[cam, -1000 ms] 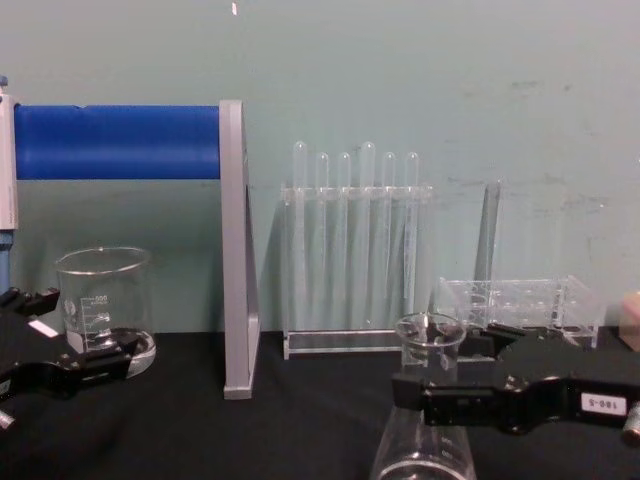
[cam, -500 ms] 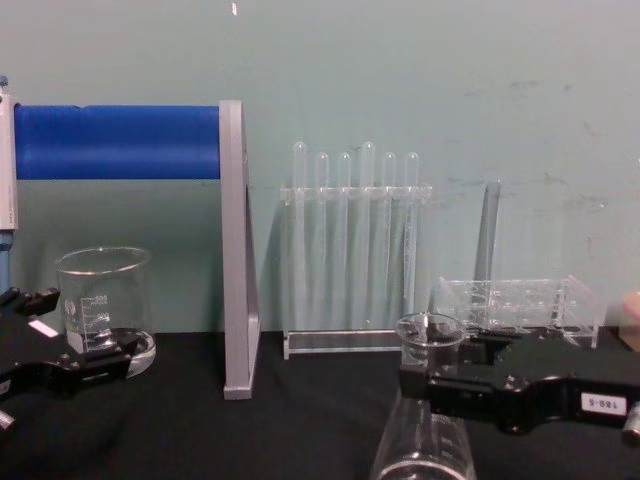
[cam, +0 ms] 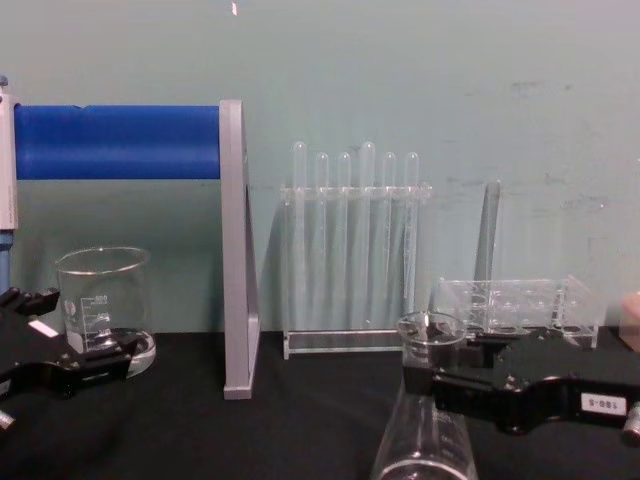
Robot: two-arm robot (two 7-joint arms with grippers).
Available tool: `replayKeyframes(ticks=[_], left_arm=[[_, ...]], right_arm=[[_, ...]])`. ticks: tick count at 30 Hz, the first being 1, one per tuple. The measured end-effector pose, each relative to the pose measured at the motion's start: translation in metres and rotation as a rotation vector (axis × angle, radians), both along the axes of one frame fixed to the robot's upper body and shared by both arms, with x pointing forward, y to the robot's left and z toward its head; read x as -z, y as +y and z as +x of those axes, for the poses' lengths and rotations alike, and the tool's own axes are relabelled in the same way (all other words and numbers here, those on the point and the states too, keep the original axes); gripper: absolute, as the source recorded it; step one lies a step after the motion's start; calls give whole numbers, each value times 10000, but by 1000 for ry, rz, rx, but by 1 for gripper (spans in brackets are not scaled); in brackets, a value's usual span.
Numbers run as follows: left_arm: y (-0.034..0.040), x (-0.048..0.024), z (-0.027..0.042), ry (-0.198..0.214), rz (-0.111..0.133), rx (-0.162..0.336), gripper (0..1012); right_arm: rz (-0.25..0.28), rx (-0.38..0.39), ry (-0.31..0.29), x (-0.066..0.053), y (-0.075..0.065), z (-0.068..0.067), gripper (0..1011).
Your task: Grasp the erlenmeyer flask with one hand, shake it three times, then place it back.
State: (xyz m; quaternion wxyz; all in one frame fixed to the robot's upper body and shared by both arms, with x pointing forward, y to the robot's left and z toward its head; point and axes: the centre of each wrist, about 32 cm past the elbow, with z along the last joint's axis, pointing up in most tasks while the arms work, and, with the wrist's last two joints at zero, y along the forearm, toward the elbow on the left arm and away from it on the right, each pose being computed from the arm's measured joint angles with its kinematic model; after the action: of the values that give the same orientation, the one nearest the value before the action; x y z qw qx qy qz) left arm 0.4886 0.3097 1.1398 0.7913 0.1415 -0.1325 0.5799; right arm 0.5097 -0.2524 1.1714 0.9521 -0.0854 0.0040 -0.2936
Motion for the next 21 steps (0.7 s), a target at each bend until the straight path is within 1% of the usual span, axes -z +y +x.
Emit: replayKeyframes(ticks=[9, 13, 18, 19, 21], left_arm=[[0, 0, 0, 0, 0, 0, 1001], [0, 0, 0, 0, 0, 0, 1001], [0, 0, 0, 0, 0, 0, 1001], [0, 0, 0, 0, 0, 0, 1001], [0, 0, 0, 0, 0, 0, 1001]], right_arm=[[0, 0, 0, 0, 0, 0, 447], [9, -1, 10, -9, 8, 1, 447], [42, 14, 18, -76, 40, -12, 447], [56, 25, 20, -111, 56, -23, 447], [68, 36, 20, -143, 67, -30, 447]])
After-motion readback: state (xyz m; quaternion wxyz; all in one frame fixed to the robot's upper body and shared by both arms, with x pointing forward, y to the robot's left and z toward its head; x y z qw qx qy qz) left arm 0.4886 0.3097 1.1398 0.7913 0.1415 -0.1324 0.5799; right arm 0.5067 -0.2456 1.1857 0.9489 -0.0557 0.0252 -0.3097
